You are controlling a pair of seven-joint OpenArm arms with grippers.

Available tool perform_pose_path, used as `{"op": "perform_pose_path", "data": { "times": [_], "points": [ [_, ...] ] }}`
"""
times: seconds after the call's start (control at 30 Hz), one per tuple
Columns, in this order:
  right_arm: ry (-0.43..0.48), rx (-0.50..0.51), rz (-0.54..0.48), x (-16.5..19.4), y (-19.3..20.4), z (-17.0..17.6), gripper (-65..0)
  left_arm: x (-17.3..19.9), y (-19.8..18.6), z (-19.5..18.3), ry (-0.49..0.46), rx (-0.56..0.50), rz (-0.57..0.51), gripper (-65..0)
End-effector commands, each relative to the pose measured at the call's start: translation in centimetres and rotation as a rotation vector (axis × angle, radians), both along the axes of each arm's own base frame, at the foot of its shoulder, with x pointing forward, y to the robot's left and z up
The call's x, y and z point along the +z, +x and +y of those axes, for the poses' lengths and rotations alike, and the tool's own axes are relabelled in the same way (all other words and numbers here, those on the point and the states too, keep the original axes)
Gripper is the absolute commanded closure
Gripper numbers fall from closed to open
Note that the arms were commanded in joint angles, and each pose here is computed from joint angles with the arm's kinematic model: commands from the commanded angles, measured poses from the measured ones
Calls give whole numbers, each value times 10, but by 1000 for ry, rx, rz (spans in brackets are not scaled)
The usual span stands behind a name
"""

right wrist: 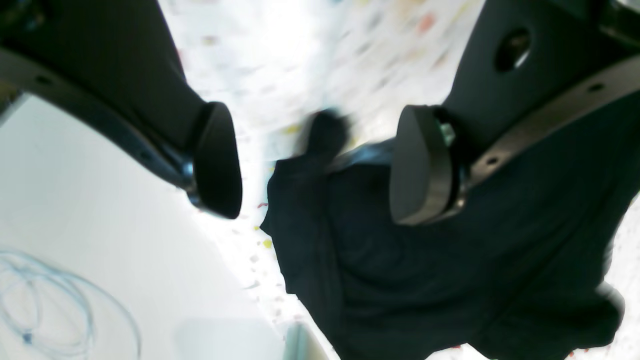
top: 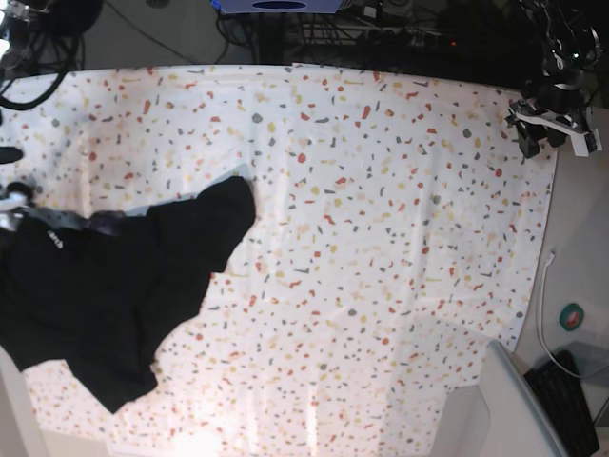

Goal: Layout the t-shirt on the table in an organized manner, then fold the t-shirt properly
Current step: 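Grasp the shirt edge with the right gripper and pull it outward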

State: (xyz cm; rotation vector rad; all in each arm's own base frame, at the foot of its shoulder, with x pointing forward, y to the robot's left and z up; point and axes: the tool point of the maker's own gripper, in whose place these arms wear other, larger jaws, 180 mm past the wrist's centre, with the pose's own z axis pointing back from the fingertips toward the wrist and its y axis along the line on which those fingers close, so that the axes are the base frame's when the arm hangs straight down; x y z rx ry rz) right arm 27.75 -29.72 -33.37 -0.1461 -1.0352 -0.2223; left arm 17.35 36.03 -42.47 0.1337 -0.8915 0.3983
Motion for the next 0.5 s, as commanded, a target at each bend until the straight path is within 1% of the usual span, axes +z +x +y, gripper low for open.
{"op": "perform_pose_path", "data": {
  "times": [0.0,0.07,0.1,0.13,0.2,0.27,0.33,0.47],
  "points": [
    [30,139,-52,10,19,43,-425,13,5,8,27,-2,-38,-332],
    [53,309,-38,2,40,104,-425,14,6,8,28,-3,-40,-332],
    [44,370,-16,-6,50,126,-425,14,6,8,29,-3,-42,-332],
    [22,414,9,-15,58,143,-425,15,7,7,28,-3,-45,-332],
    [-53,499,51,-28,81,172,-425,14,6,7,28,-3,-43,-332],
    [-138,582,119,-50,98,195,-425,14,5,7,27,-3,-40,-332],
    [-170,641,188,-73,107,214,-425,14,4,8,29,-1,-38,-332],
    [-205,666,294,-103,121,217,-425,18,-12,28,51,58,-33,-332]
  ]
}}
